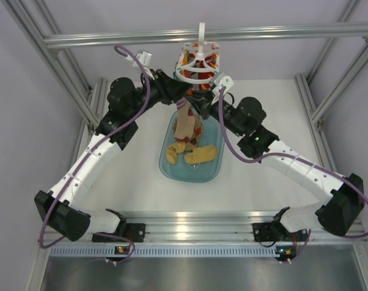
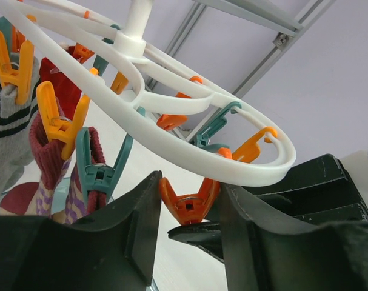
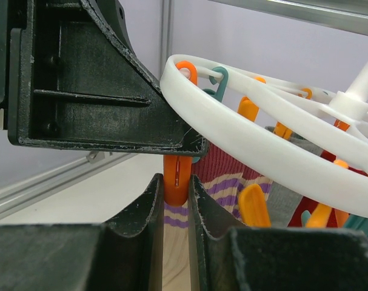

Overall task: Clip the socks to the hanger
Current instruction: Open the clamp at the hanger.

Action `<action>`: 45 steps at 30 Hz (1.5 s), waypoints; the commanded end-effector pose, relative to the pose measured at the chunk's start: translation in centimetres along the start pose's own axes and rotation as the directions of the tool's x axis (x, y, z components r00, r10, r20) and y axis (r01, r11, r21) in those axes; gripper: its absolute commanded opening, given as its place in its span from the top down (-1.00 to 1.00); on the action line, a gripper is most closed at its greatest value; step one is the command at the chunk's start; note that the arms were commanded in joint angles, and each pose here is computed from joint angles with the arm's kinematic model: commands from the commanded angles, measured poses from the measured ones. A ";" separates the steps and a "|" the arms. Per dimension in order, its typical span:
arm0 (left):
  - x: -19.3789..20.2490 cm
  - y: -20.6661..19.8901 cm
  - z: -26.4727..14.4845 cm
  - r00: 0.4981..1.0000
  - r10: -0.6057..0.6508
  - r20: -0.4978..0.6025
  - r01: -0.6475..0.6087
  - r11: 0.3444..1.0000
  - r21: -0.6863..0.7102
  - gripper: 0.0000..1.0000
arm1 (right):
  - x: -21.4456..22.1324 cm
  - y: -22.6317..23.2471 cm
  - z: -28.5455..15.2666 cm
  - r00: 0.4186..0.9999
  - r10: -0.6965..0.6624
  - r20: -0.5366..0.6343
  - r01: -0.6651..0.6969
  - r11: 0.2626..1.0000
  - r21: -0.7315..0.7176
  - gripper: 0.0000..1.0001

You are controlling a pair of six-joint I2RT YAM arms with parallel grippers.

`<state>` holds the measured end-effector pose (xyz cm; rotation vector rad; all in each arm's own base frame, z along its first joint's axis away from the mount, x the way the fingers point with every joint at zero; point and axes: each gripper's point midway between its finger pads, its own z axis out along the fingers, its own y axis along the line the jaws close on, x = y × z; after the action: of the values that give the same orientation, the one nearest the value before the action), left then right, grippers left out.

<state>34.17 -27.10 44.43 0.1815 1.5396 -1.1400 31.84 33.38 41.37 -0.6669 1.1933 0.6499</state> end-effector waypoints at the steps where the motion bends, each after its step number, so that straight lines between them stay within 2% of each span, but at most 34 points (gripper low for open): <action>1: -2.9 -1.6 0.1 0.995 0.010 0.094 -0.014 0.999 0.040 0.15 | -4.5 2.8 -1.0 0.993 0.012 0.118 0.001 0.995 -0.103 1.00; 4: -2.9 -1.7 -0.2 0.995 -0.008 0.098 0.004 0.999 0.043 0.21 | -3.8 2.6 -1.2 0.995 0.010 0.104 -0.001 0.996 -0.090 1.00; 5: -2.9 -1.8 -0.2 0.995 -0.019 0.098 0.014 0.999 0.046 0.31 | -3.8 2.5 -1.2 0.995 0.011 0.103 -0.002 0.996 -0.084 1.00; 7: -2.8 -1.9 -0.4 0.994 -0.030 0.101 0.025 0.998 0.050 0.41 | -3.3 2.4 -1.3 0.996 0.011 0.093 -0.004 0.997 -0.078 1.00; 11: -2.9 -2.2 -0.4 0.993 -0.055 0.104 0.049 0.997 0.065 0.95 | -2.5 2.3 -1.4 0.997 0.017 0.072 -0.013 0.998 -0.066 1.00; 13: -2.9 -2.4 -0.5 0.993 -0.056 0.102 0.049 0.996 0.071 1.00 | -2.2 2.3 -1.4 0.998 0.017 0.060 -0.013 0.998 -0.069 0.97; 15: -2.7 -2.3 -0.4 0.994 -0.054 0.094 0.047 0.996 0.074 1.00 | -2.0 2.3 -1.4 0.999 0.019 0.042 -0.016 0.997 -0.069 0.63; 16: -2.6 -2.3 -0.4 0.995 -0.051 0.091 0.044 0.996 0.075 1.00 | -2.0 2.2 -1.4 0.999 0.017 0.040 -0.015 0.998 -0.066 0.24; 18: -2.2 -1.8 -0.4 0.996 -0.037 0.084 0.032 0.998 0.059 1.00 | -1.8 2.1 -1.7 1.000 0.011 0.020 -0.009 0.998 -0.062 -0.18; 20: -2.0 -1.5 -0.5 0.997 -0.029 0.078 0.025 0.999 0.047 1.00 | -1.5 2.1 -2.1 1.000 0.011 -0.005 -0.011 0.998 -0.069 -0.29; 24: -1.3 -1.0 -0.4 0.998 -0.023 0.056 0.021 0.999 0.038 1.00 | 0.5 2.5 -3.7 0.997 0.025 -0.075 -0.032 0.994 -0.103 -0.36; 28: -1.0 -0.9 -0.4 0.999 -0.029 0.042 0.027 0.999 0.039 1.00 | 0.2 1.8 -4.9 0.999 0.026 -0.043 -0.030 0.995 -0.091 -0.37; 32: -0.7 -1.0 -0.3 0.999 -0.031 0.027 0.030 0.998 0.050 1.00 | -1.9 1.2 -4.0 1.000 0.012 0.006 -0.011 0.996 -0.086 -0.36; 41: -0.4 -1.4 -0.5 0.999 -0.030 0.011 0.029 0.998 0.061 1.00 | -4.3 0.0 -0.6 0.998 -0.007 0.069 0.011 0.998 -0.056 -0.22; 45: -0.3 -1.6 -0.6 1.000 -0.027 0.003 0.027 0.997 0.069 1.00 | -5.1 -0.2 0.0 0.995 -0.011 0.102 0.016 0.999 -0.051 -0.09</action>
<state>33.40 -27.61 44.74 0.1845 1.5306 -1.2131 30.77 33.28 41.82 -0.7321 1.1988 0.6980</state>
